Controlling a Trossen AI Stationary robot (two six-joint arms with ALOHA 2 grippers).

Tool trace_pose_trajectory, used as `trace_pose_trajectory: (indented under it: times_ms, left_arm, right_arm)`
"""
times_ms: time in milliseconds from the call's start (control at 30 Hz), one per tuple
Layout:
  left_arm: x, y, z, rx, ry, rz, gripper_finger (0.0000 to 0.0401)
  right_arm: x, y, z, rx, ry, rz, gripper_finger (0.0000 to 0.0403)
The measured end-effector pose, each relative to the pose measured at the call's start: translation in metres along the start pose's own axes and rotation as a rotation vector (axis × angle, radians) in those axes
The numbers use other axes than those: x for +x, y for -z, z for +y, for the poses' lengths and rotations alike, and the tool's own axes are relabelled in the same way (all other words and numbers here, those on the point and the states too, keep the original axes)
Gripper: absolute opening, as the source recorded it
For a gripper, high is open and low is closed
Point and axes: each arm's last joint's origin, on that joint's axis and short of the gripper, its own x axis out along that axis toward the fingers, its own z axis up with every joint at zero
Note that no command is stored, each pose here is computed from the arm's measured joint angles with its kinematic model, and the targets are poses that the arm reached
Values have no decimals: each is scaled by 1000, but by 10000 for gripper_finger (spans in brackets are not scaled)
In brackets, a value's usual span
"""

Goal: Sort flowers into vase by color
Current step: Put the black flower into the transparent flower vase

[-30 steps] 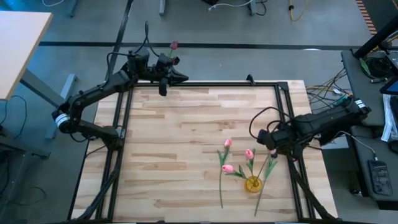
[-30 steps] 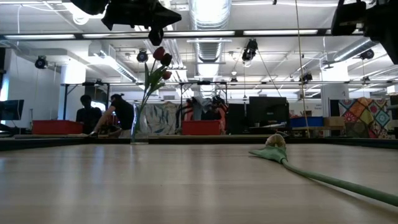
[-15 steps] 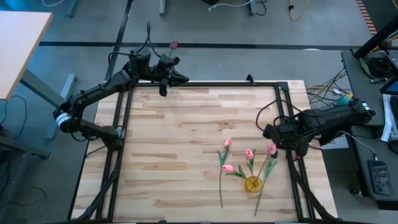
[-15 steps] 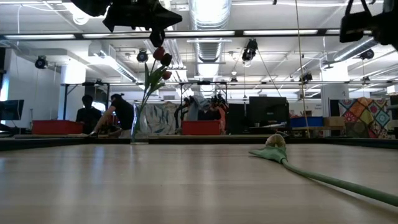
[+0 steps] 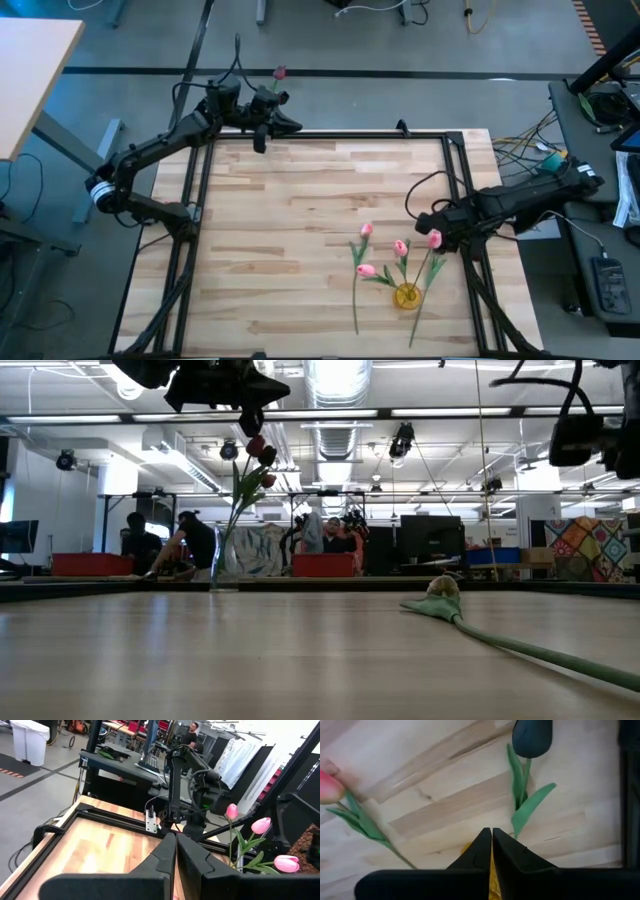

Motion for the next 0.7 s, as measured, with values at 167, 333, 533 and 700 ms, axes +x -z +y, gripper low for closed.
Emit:
trace_pose_trajectory:
  times_ms: [167, 333, 533, 700]
  left_arm:
    - [-4, -1, 4, -6, -13, -2, 0]
    - [-7, -1, 6, -12, -1, -1, 0]
    - [-7, -1, 6, -8, -1, -1, 0]
    - [-7, -1, 6, -4, -2, -2, 0]
  right_arm:
    - [14, -9, -6, 17, 26, 41, 9]
    - [19, -10, -9, 27, 74, 87, 20]
    - [22, -11, -11, 18, 106, 98, 76]
    - [31, -13, -15, 24, 177, 101, 126]
